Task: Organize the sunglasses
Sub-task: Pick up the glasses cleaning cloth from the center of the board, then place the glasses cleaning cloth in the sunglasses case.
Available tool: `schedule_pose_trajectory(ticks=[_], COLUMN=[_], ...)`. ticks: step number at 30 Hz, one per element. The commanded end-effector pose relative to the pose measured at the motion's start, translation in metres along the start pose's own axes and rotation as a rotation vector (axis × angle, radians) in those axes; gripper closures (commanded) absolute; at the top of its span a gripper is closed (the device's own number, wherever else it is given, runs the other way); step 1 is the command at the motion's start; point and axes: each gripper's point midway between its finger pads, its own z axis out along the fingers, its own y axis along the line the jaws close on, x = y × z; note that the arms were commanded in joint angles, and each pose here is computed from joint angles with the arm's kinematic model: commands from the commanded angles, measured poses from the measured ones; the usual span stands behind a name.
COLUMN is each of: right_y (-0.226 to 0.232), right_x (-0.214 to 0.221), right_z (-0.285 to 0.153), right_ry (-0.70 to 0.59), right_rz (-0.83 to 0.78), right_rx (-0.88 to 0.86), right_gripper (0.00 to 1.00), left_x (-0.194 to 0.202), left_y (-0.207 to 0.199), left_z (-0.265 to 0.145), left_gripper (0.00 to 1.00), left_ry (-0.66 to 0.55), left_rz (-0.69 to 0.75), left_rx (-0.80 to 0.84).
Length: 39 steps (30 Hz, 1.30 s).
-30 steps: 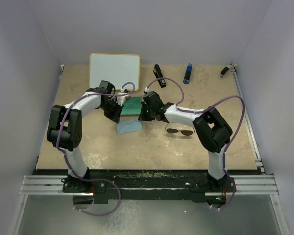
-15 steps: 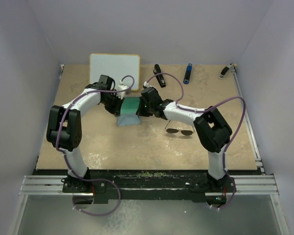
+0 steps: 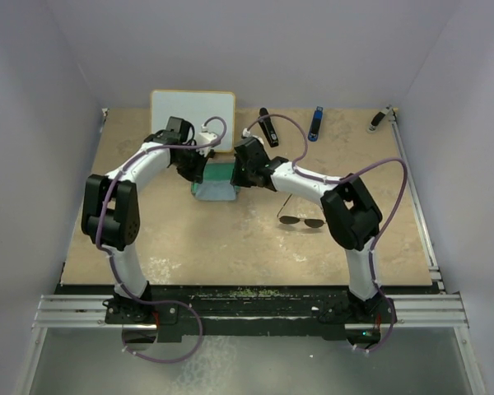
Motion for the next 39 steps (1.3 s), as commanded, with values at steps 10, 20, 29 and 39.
schedule_pose_trajectory(ticks=[10, 20, 29, 39], right_y=[0.0, 0.009, 0.012, 0.009], right_x=[-0.034, -0.046, -0.054, -0.053], right_z=[0.013, 0.015, 0.017, 0.026], right_ry=[-0.042, -0.069, -0.084, -0.07], right_rz=[0.025, 0.036, 0.047, 0.061], right_rx=[0.009, -0.035, -0.058, -0.068], right_gripper=[1.0, 1.0, 1.0, 1.0], left_x=[-0.022, -0.023, -0.028, -0.033], left_y=[0.016, 0.023, 0.03, 0.035], left_z=[0.004, 0.008, 0.009, 0.011], left_gripper=[0.96, 0.96, 0.96, 0.96], left_ry=[-0.049, -0.045, -0.054, -0.063], left_rz=[-0.015, -0.013, -0.012, -0.011], left_rx=[-0.051, -0.081, -0.106, -0.124])
